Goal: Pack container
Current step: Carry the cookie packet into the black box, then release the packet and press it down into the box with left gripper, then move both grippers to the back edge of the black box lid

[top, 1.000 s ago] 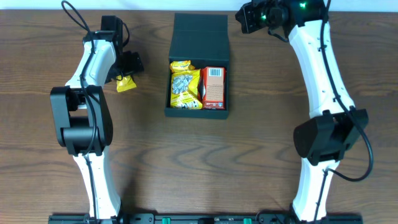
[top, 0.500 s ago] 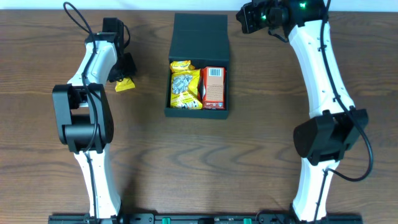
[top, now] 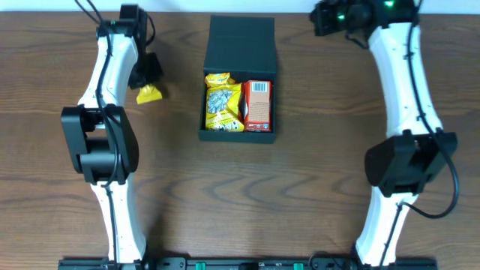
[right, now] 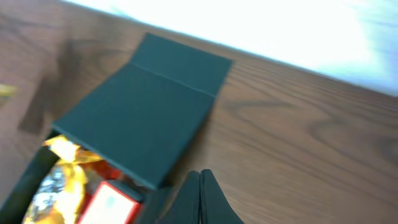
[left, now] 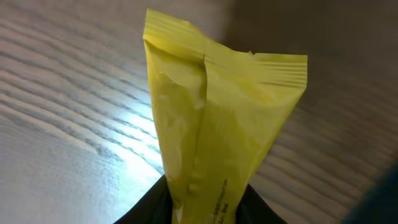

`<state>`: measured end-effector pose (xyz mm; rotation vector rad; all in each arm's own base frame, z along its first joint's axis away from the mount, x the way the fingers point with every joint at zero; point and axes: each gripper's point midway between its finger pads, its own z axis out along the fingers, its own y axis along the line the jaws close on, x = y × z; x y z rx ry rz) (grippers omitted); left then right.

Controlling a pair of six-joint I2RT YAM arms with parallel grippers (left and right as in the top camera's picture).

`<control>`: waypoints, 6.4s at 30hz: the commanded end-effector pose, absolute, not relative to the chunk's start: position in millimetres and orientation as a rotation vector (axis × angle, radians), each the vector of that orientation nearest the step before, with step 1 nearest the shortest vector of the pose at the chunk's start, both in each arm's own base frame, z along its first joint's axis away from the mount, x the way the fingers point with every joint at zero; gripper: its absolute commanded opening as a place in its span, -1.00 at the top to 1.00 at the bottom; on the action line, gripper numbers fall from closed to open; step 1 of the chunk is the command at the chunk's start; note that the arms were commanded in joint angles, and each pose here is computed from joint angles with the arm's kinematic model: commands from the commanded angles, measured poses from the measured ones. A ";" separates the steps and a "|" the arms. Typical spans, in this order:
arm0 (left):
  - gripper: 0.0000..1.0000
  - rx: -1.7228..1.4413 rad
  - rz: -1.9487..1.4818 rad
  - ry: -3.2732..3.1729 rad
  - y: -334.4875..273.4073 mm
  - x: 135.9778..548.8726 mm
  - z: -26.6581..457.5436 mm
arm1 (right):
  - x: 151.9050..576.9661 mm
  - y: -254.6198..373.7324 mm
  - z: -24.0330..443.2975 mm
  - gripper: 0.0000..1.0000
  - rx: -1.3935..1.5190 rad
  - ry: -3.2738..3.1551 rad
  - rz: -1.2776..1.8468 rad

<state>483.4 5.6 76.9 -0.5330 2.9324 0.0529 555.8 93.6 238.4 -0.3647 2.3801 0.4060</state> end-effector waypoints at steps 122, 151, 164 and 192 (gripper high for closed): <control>0.88 -0.058 0.051 3.118 -166.8 415.1 51.6 | 534.0 37.8 241.0 0.97 -0.226 2.474 0.373; 0.88 -0.074 0.163 2.981 -148.9 435.9 77.7 | 533.5 44.8 240.8 0.97 -0.242 2.475 0.377; 0.88 -0.084 0.094 2.890 -156.0 453.3 102.6 | 534.1 44.7 241.3 0.97 -0.242 2.471 0.377; 0.88 -0.545 -0.585 2.811 -100.2 545.7 37.7 | 545.6 158.2 50.7 0.97 -0.186 2.576 1.371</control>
